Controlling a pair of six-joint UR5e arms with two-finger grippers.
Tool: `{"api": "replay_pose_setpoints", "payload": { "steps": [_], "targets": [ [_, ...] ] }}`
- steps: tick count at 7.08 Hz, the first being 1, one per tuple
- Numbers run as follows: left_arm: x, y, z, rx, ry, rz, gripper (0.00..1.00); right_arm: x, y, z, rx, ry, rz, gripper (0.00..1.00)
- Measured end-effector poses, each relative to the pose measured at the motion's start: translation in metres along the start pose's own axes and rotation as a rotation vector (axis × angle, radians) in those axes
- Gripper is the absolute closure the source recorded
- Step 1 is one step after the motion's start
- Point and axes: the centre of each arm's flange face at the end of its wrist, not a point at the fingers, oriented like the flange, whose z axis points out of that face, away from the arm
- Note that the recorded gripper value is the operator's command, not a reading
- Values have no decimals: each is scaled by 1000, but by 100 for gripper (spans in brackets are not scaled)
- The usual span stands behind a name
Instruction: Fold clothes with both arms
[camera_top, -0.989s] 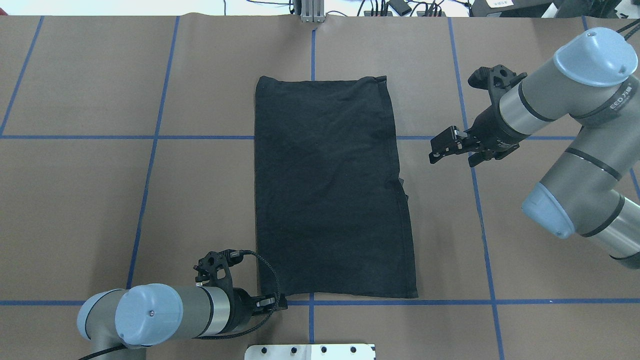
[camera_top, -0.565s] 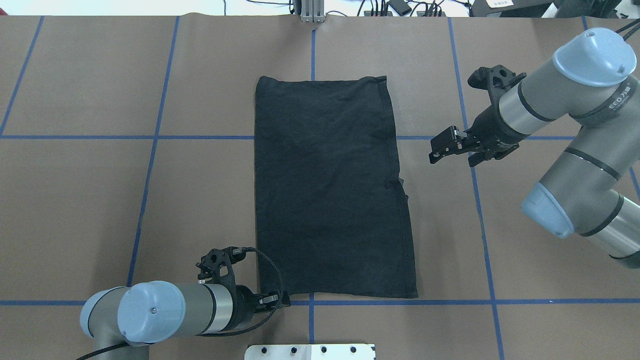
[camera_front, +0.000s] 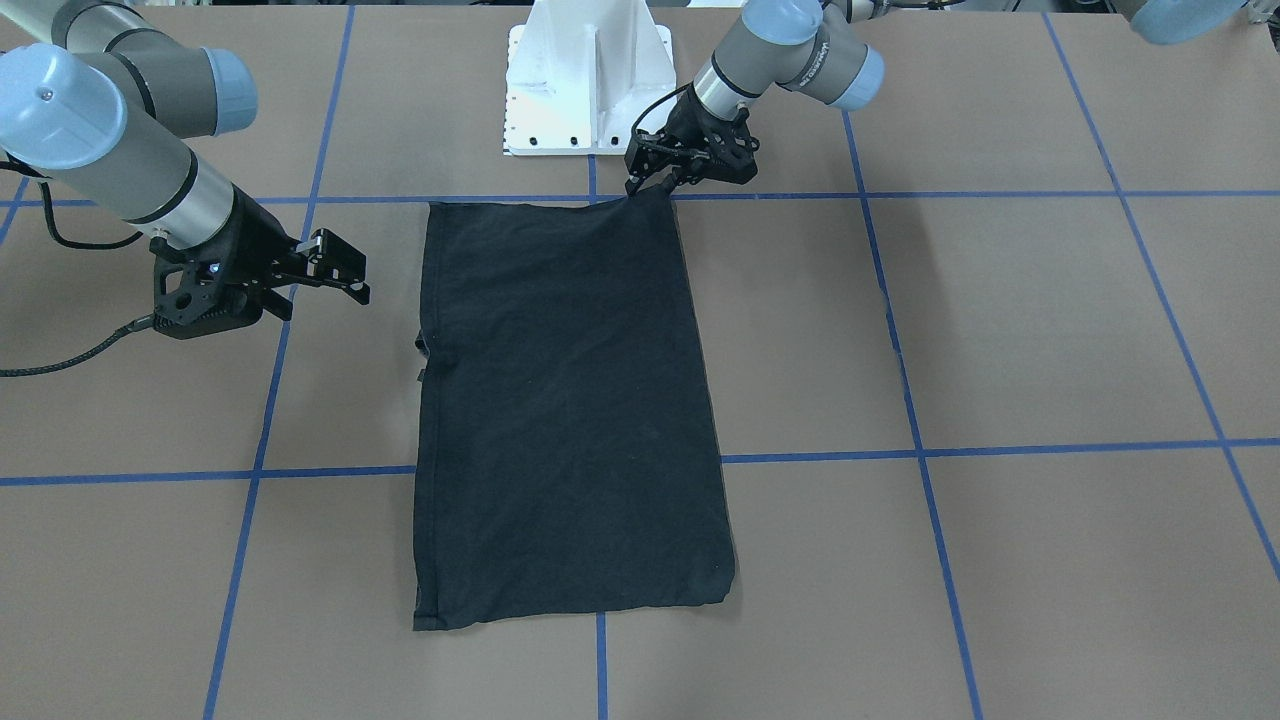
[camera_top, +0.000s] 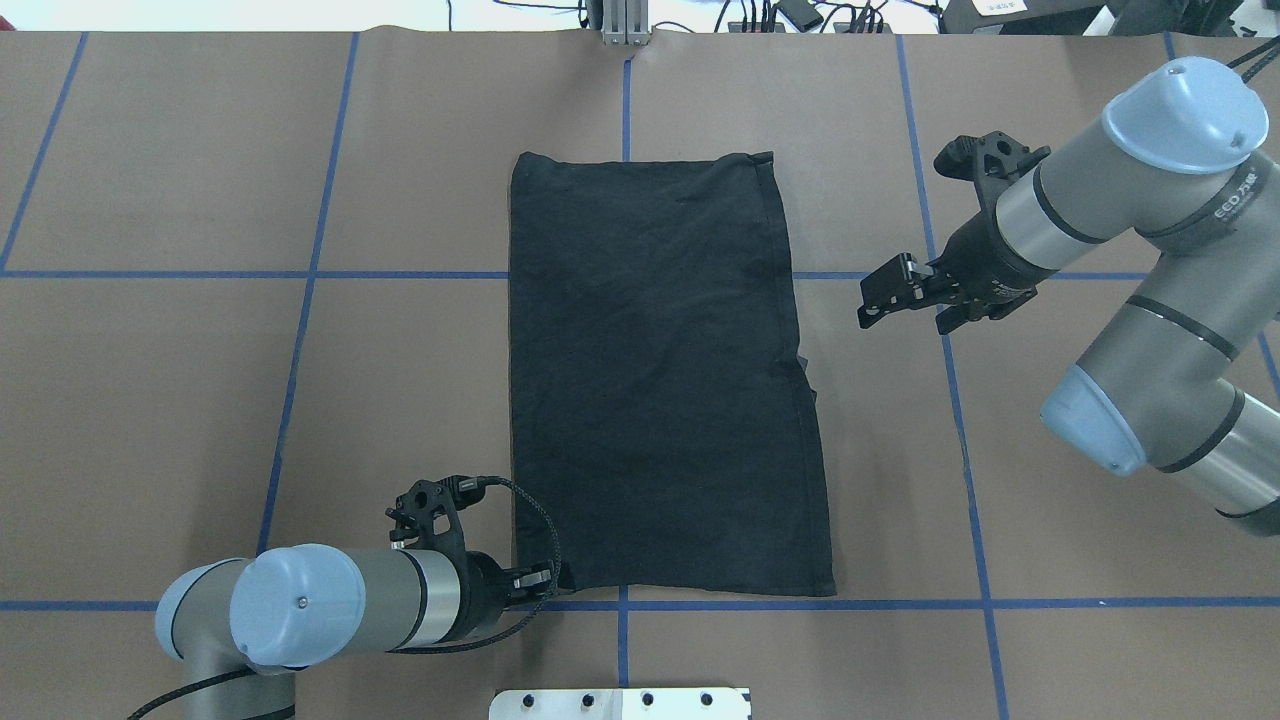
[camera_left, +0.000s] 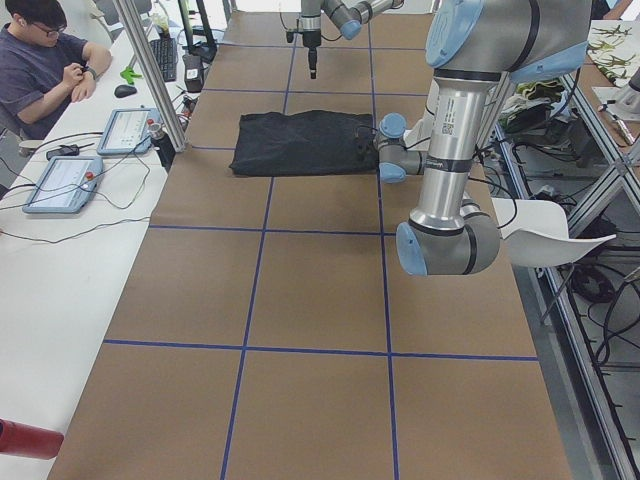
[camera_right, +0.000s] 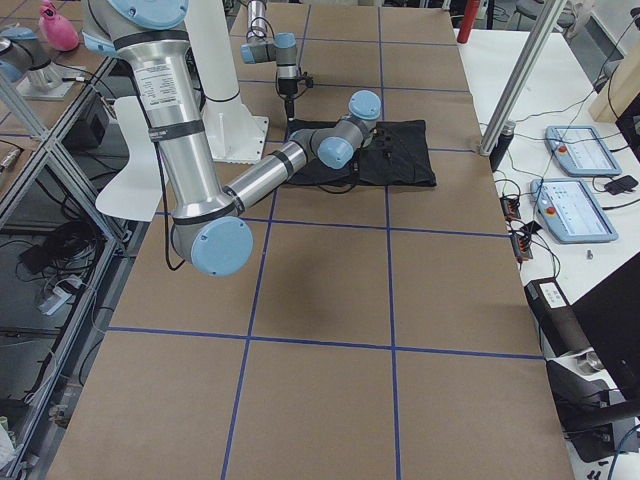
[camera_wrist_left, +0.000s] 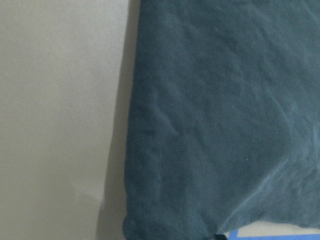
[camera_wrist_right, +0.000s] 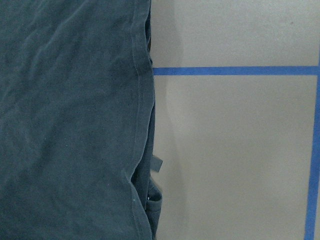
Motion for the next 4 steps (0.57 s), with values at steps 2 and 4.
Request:
{"api": "replay_pose_setpoints", "payload": {
  "steps": [2, 4],
  "targets": [
    [-1, -4, 0, 6, -2, -2, 86, 0, 1, 2, -3, 2, 1, 1],
    [-1, 1, 0, 5, -3, -4, 100, 1, 1, 4, -5, 4, 2, 1]
  ]
}}
